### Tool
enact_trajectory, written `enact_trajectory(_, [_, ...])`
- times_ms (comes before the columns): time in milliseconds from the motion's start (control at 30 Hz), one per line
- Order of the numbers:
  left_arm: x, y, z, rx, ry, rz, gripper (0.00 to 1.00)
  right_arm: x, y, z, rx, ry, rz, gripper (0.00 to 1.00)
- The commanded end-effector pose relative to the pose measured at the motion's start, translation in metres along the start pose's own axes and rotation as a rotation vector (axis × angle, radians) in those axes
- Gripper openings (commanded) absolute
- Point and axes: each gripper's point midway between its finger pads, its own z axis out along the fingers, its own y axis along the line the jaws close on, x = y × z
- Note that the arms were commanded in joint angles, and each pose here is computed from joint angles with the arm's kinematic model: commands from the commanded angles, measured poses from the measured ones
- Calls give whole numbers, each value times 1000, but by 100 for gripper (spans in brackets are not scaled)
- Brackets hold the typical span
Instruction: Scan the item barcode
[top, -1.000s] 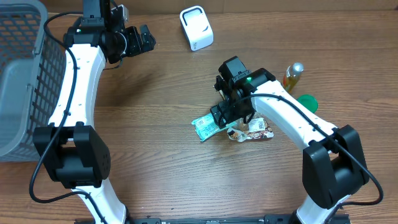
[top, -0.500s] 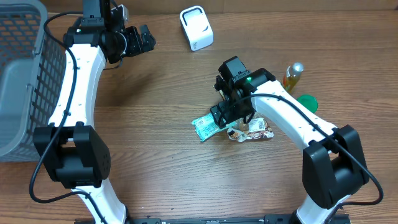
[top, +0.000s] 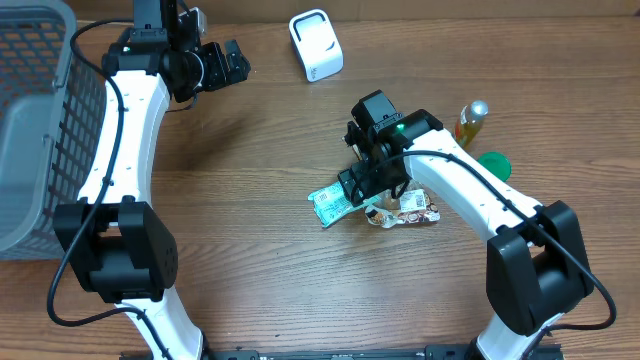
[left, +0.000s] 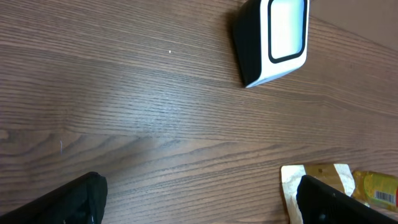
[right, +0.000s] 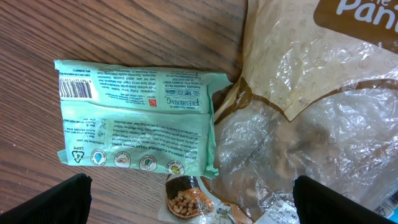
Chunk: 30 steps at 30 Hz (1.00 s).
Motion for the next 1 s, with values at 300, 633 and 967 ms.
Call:
enact_trajectory(300, [-1, -1, -1, -1, -5, 14, 99, 0, -2, -1, 5, -5, 7, 100])
enact_trajectory(633, [-2, 0, -1, -1, -5, 14, 100, 0, -2, -1, 5, -6, 7, 100])
enact_trajectory(967, [-1, 2, 0, -14, -5, 13, 99, 0, -2, -1, 5, -6, 7, 100])
